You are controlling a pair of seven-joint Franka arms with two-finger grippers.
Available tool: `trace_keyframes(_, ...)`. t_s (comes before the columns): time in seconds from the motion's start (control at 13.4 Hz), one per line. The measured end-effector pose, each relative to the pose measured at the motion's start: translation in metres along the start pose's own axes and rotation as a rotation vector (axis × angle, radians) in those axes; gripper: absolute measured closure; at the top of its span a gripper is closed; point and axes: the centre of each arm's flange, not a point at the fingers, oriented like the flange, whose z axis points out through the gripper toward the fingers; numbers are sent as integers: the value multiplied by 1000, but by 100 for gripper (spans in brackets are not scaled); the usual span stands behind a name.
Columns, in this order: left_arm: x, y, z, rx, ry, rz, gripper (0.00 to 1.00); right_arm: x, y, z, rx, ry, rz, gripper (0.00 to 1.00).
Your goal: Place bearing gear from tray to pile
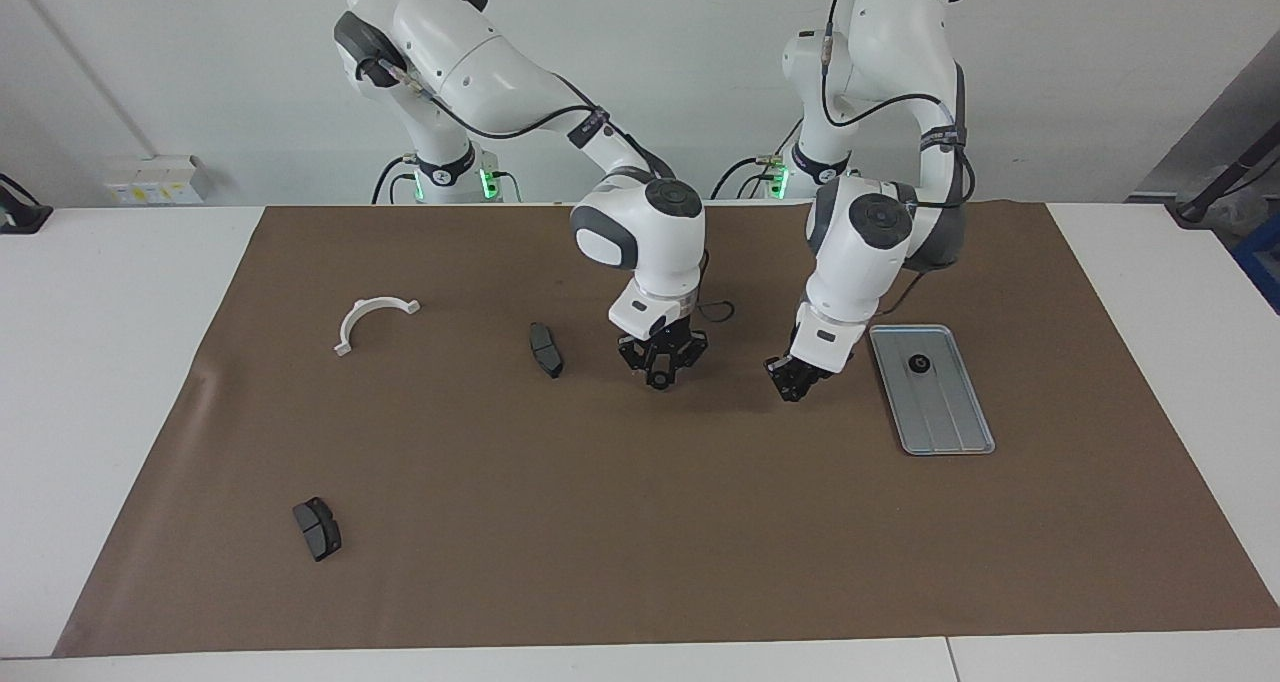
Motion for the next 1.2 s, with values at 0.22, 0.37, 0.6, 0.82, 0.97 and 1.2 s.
trace_keyframes(0.22,-6,9,0,-7,-5,-5,75,29,50,-41,13,-28,-20,65)
trace_keyframes(0.37,-22,29,2,-11,-10,-6,75,51,94,-53,28,-40,-24,65)
trace_keyframes(0.6,-66,84,8,-37,2,-19,75,80,165,-48,44,-60,-38,65)
trace_keyframes(0.82,-95,114,20,-51,5,5,75,97,226,-37,65,-81,-58,65)
trace_keyframes(0.97,-100,122,31,-67,21,12,75,103,269,-29,73,-93,-76,65)
trace_keyframes(1.2,-100,124,44,-75,31,12,70,98,338,-9,68,-130,-131,65)
